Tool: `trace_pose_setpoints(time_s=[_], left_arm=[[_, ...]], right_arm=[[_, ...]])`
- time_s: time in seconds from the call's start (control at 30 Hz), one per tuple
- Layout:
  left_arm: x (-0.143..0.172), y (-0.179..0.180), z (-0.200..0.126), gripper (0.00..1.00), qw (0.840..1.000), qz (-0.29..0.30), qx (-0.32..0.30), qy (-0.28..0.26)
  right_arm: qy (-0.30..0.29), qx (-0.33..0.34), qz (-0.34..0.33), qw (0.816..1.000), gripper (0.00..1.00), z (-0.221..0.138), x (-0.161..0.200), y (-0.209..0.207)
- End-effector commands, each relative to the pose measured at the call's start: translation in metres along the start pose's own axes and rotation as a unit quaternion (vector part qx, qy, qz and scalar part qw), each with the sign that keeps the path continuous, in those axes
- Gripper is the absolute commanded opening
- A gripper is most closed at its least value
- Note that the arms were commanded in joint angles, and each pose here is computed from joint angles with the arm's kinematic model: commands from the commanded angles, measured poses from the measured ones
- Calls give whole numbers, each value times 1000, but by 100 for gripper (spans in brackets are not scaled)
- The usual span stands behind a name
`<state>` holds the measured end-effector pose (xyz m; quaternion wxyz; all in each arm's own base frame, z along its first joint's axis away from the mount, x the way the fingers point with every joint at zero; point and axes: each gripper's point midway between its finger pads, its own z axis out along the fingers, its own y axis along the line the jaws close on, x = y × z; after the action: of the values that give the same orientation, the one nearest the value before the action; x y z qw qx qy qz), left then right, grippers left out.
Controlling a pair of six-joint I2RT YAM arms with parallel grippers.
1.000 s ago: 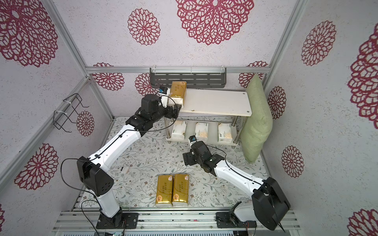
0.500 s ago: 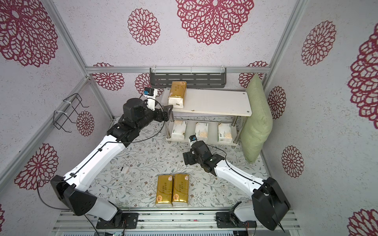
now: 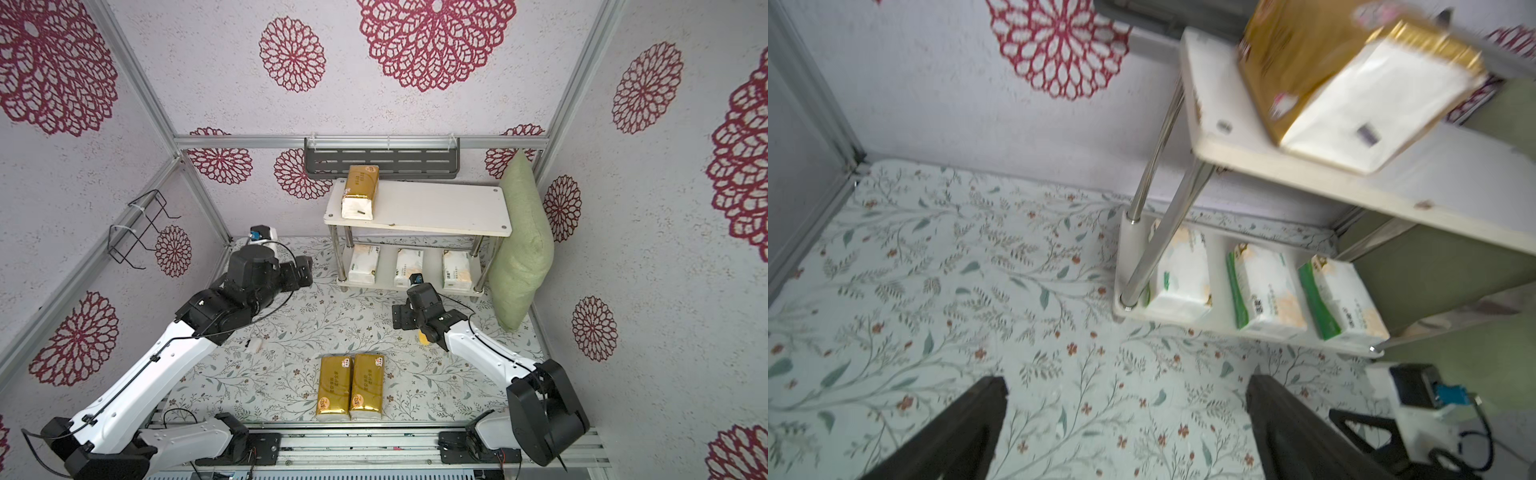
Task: Place the tissue boxes on the shelf by color
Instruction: Move the box of tissues to the center of the board.
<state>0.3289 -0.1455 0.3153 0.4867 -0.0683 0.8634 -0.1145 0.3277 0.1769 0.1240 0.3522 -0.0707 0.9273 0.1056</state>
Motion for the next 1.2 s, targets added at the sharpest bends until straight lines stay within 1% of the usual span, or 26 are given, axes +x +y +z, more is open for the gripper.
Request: trace_pose_setpoints(time_s=[0.0,0.1,0.17,0.27,0.33,0.4,0.43,0.53,0.6,0.73,0.83,1.0,1.17], left_arm=[[62,16,1,97,996,-25,-27,81],[104,17,2,97,989,-35,-42,137],[125,18,-2,97,984,-38,-57,164],[155,8,-6,97,977,-45,-51,200],[179,-4,-6,97,971,-44,-39,234],[204,-10,-6,97,961,-28,-44,270],[215,-8,-6,97,956,-12,-58,288],[240,-11,-11,97,943,28,-75,324],[250,-14,-13,97,939,38,-75,333],[263,-15,-13,97,933,39,-84,347],[274,-22,-15,97,929,43,-78,358],[298,-21,-25,97,917,59,-86,385],[314,-18,-24,97,911,75,-99,394]], right_arm=[[7,8,8,1000,95,1,3,-7],[15,13,9,1000,95,4,6,-11],[17,16,9,1000,95,5,6,-12],[19,15,10,1000,95,7,6,-13],[18,14,11,1000,95,9,6,-13],[20,12,10,1000,95,10,6,-13],[20,12,9,1000,95,11,6,-12],[21,11,8,1000,95,13,6,-13],[21,10,9,1000,95,15,6,-13],[20,3,11,1000,95,16,6,-10],[19,0,11,1000,95,16,5,-10],[20,-2,6,1000,95,16,6,-9],[19,-8,6,1000,95,18,6,-7]])
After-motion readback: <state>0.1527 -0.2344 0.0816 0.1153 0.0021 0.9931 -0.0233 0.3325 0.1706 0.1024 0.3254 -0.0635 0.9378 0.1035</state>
